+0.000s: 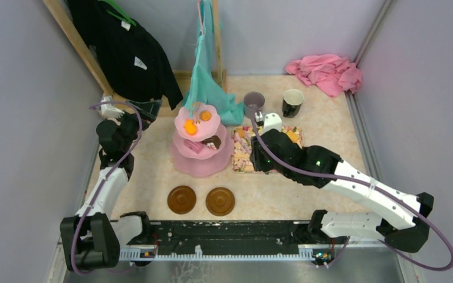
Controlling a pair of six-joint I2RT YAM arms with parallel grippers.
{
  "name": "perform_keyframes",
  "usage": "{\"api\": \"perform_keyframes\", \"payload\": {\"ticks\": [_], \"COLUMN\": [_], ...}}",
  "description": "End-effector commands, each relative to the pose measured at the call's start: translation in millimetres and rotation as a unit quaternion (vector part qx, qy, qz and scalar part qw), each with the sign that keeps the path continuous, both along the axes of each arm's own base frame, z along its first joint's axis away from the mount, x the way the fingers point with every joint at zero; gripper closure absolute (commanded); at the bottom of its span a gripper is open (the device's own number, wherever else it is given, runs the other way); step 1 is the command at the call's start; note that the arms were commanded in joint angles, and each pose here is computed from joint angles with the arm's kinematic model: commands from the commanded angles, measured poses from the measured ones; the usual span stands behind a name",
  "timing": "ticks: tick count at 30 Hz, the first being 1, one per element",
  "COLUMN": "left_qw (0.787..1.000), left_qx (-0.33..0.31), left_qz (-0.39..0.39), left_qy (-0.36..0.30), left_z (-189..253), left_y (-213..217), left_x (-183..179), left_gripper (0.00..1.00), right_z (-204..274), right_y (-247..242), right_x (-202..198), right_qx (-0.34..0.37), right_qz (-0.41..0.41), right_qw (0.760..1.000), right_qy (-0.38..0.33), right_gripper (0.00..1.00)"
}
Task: Serve the afternoon tea
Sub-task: Pick up the desert from the tray.
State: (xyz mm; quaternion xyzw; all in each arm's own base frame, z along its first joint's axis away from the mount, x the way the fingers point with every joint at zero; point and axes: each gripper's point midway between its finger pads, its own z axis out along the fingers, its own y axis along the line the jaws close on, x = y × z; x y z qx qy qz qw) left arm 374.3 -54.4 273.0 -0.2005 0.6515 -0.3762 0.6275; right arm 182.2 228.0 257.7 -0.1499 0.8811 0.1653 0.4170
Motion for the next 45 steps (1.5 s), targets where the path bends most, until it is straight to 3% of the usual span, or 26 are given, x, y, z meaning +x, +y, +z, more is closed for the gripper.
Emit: {"api": "perform_keyframes", "payload": {"ticks": [1,7,13,24,25,28,45], "left_qw": [1.000,1.000,1.000,0.999,0.999,0.999,0.999], "left_qx": [0.008,0.005,0.003,-0.008,-0.008,-0.009,-0.018], "left_qz": [-0.002,-0.004,-0.005,-0.014,-0.014,-0.013,-0.018], "left_qy": [-0.018,-0.022,-0.026,-0.033,-0.033,-0.034,-0.031], "left_z": [9,11,14,19,19,20,18], "left_y": [0,-1,-2,-4,-4,-4,-4], "left_x": [-1,-3,-5,-8,-8,-8,-7], "left_gripper": [0.01,0.01,0.01,0.01,0.01,0.01,0.01], "right_z": [3,-23,-51,-113,-118,-133,-174], "right_y": [-31,-45,-56,-93,-95,-99,-123], "right_x": [13,33,59,90,92,95,100], "right_qx": [0.029,0.020,-0.021,-0.020,-0.024,-0.037,-0.046], "right_qz": [-0.083,-0.127,-0.168,-0.237,-0.239,-0.244,-0.277], "right_qw": [0.996,0.992,0.986,0.968,0.966,0.963,0.948], "right_qy": [-0.029,-0.013,0.012,0.084,0.090,0.107,0.147], "right_gripper": [0.69,0.77,0.77,0.76,0.76,0.62,0.58]}}
